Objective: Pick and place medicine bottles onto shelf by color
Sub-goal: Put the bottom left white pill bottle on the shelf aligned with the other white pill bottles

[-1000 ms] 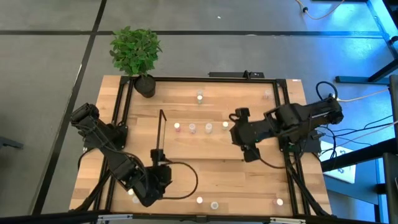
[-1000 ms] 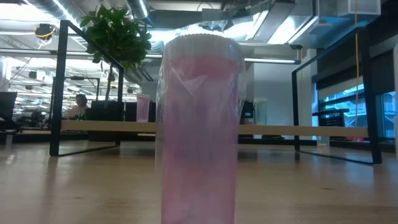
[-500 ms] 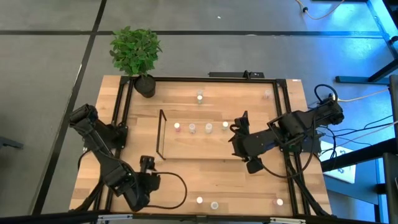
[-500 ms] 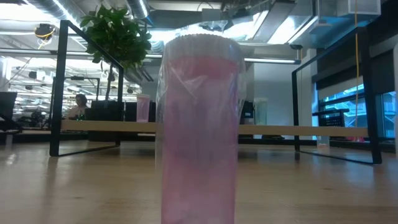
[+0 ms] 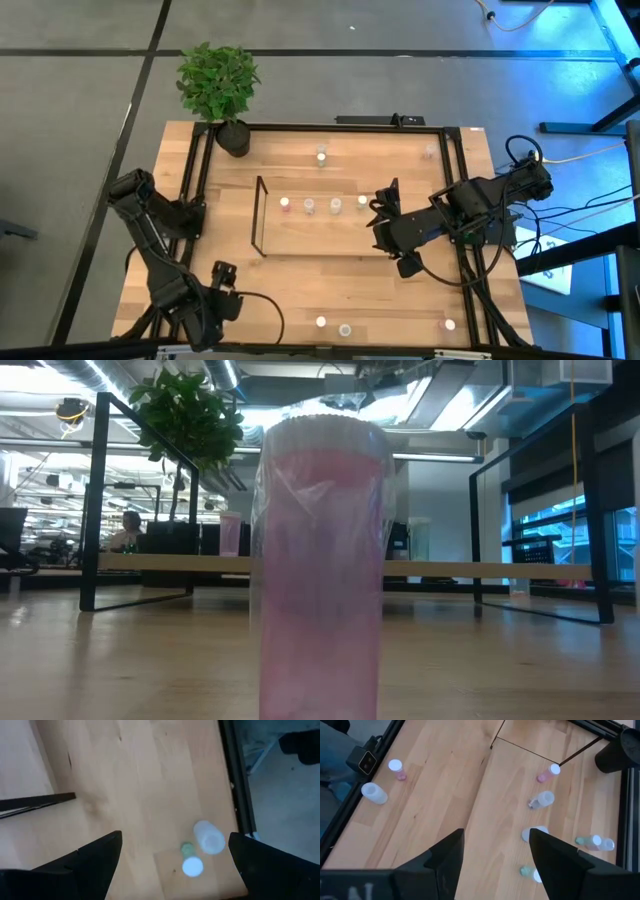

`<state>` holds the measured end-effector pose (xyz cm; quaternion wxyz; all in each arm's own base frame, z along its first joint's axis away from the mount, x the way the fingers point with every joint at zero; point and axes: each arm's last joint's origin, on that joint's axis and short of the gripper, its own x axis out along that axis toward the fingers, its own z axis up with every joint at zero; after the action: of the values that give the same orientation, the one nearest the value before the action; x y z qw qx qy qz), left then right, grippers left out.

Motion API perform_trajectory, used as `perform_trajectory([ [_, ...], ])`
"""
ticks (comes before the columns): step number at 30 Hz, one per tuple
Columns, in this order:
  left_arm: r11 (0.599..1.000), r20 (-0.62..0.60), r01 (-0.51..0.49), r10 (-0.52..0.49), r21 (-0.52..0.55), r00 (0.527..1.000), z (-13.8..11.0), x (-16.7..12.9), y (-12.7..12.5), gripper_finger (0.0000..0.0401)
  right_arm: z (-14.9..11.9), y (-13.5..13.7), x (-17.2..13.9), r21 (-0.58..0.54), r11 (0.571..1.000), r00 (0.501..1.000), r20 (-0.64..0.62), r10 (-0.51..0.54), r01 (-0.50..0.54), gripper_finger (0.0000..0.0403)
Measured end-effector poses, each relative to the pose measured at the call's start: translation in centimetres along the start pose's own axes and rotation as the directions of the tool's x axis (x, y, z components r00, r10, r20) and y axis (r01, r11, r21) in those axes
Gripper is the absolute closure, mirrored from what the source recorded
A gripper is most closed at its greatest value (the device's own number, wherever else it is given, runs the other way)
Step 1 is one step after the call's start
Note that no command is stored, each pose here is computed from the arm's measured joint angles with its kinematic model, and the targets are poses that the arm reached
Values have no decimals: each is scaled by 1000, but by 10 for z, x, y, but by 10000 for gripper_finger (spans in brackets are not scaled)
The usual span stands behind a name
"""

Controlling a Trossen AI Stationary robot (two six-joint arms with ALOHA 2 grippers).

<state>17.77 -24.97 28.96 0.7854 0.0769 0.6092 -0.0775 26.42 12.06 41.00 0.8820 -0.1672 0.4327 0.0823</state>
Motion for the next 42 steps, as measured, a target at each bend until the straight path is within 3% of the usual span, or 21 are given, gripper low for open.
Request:
perform_trajectory([
  [13, 997, -27, -21, 24, 76, 999, -9, -2, -4, 41, 0, 1, 0, 3, 1000, 1000, 1, 21, -21, 178],
  [19, 994, -24, -18, 20, 105, 999, -11, -2, -7, 41, 4, 5, -1, -2, 983, 982, 46, 185, -185, 178],
  [23, 993, -14, -22, 24, 119, 1000, -14, -3, -10, 41, 9, 8, -2, -68, 958, 954, 97, 284, -278, 178],
  [30, 992, 9, -42, 41, 120, 999, -15, -4, -12, 41, 12, 8, -2, -157, 951, 951, 121, 285, -265, 178],
  [42, 1000, 42, 18, -19, 22, 999, -16, 20, -17, 41, 12, 8, -2, -162, 951, 951, 121, 285, -265, 178],
])
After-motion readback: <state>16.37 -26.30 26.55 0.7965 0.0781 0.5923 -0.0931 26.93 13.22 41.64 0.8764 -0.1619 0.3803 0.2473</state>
